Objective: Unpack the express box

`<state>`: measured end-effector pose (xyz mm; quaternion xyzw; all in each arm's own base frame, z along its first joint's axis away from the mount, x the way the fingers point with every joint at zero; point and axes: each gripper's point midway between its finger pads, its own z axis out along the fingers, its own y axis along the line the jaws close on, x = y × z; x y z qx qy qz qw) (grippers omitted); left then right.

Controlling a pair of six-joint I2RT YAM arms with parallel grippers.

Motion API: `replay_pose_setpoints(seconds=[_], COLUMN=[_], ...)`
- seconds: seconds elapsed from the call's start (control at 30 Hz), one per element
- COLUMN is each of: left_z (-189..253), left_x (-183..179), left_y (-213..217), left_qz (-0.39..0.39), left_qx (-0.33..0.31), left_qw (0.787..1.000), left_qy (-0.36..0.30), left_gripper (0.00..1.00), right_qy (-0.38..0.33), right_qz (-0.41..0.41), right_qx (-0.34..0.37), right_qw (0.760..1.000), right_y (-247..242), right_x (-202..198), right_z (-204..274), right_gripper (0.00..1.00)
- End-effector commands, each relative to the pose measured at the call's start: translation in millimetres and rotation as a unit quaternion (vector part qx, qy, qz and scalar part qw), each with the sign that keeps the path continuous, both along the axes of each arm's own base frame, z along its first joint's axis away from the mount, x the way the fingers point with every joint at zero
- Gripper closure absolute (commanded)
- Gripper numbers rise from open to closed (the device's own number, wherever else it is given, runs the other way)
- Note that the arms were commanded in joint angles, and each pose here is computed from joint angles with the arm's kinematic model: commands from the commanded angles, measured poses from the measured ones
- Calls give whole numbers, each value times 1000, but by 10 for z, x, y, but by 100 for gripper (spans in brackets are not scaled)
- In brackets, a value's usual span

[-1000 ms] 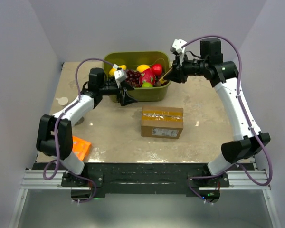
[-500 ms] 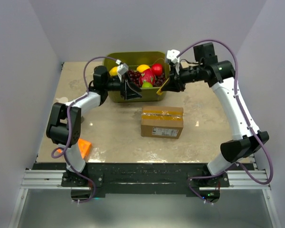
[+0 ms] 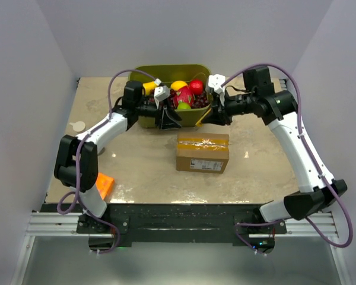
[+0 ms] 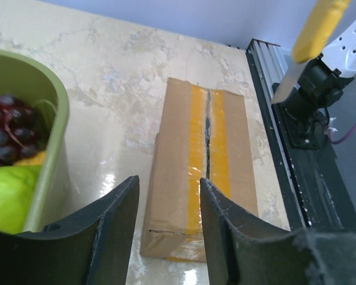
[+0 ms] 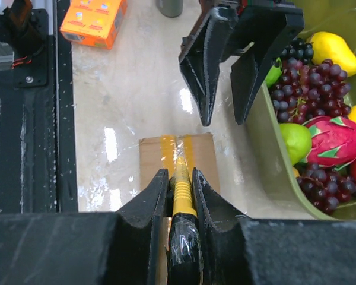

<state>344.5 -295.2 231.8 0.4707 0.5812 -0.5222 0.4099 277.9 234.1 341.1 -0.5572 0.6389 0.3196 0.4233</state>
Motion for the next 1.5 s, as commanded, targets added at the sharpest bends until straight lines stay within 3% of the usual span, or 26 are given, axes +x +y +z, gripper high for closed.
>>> replay_pose_setpoints(seconds=[0.0, 0.2, 0.33, 0.5, 0.7, 0.8, 0.93, 1.2, 1.33, 1.47], left_z=[-264, -426, -502, -602, -809, -738, -660, -1029, -1262, -1351], left_x=[-208, -7, 242, 299, 117, 86, 43, 176, 92, 49], left_y=[-83, -233, -329, -372, -306, -233, -145, -180, -217, -208], left_qz=[-39, -6, 25, 30, 12, 12, -14, 48, 43, 51], left_qx=[32, 44, 41, 38, 44, 20, 5, 79, 129, 136], left_qw=[998, 998, 995, 993, 987, 980, 979, 979, 968, 964], left_qy=[25, 47, 83, 107, 152, 196, 201, 183, 211, 224], left_gripper=[53, 39, 36, 36, 38, 36, 34, 39, 45, 48], right_qy=[-26, -38, -45, -40, -23, -25, -22, -31, -49, -48], right_qz=[-4, -2, 7, 32, 47, 56, 69, 63, 27, 8], right_qx=[14, -4, -20, -39, -30, -28, -28, -50, -39, -46], right_qw=[1000, 999, 999, 998, 998, 998, 997, 996, 998, 998], right_y=[-54, -108, -111, -102, 130, 292, 445, 604, 621, 588], right_x=[-140, -174, -152, -190, -178, -153, -142, -54, 76, 121], right_z=[141, 102, 90, -30, -246, -349, -435, -637, -607, -710], right_gripper=[100, 100, 100, 100, 100, 100, 100, 100, 100, 100])
